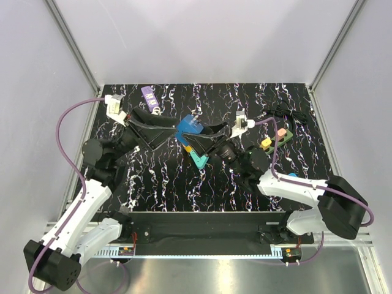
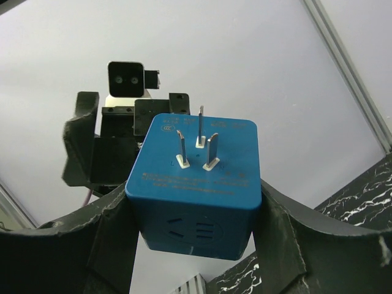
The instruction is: Insert the plug
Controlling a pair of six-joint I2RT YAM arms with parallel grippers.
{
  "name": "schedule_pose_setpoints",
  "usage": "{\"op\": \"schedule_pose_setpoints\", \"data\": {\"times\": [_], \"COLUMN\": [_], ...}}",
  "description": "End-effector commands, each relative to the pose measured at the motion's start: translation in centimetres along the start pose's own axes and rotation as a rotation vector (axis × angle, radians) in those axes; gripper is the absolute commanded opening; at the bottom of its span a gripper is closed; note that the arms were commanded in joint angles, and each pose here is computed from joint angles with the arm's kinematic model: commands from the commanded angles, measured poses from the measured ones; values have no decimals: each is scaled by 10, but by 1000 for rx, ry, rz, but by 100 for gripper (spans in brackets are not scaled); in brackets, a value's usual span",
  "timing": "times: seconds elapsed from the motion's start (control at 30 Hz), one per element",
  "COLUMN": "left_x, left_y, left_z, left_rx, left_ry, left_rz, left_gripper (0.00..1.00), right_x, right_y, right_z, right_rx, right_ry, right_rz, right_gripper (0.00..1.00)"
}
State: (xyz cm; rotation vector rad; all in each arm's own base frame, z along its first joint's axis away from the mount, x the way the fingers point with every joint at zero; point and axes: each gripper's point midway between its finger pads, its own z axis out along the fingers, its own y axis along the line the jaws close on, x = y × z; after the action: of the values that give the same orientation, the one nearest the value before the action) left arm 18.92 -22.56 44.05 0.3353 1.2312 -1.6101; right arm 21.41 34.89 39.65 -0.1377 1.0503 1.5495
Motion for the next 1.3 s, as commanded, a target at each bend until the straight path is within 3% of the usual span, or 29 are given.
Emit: {"op": "schedule_pose_setpoints", "data": {"times": [0.0, 0.33, 0.9, 1.0, 1.1, 1.13, 1.27], "left_x": [-2, 9, 3, 1, 4, 7, 13], "left_y": [-18, 6, 9, 0, 0, -1, 3], "left_z": [-2, -9, -4, -3, 0, 0, 2], "left_rx": [68, -63, -47, 11, 42, 52, 68], "left_ry": [2, 38, -3, -19, -12, -7, 22], "left_rz": [67, 93, 59, 55, 12, -16, -27], "left_gripper": [75, 81, 81, 75, 60, 51, 37], "right_x": [-48, -58, -78, -75, -71, -69, -63], "right_y": [43, 50, 73, 71, 69, 67, 64], "right_z": [15, 13, 14, 15, 16, 17, 18], "right_rx": [-163, -185, -251, -252, -257, -252, -249], "right_ry": [-162, -179, -216, -216, -213, -209, -188], "right_rz": [2, -11, -5, 10, 33, 40, 53], "right_gripper": [0, 0, 0, 0, 0, 0, 0]}}
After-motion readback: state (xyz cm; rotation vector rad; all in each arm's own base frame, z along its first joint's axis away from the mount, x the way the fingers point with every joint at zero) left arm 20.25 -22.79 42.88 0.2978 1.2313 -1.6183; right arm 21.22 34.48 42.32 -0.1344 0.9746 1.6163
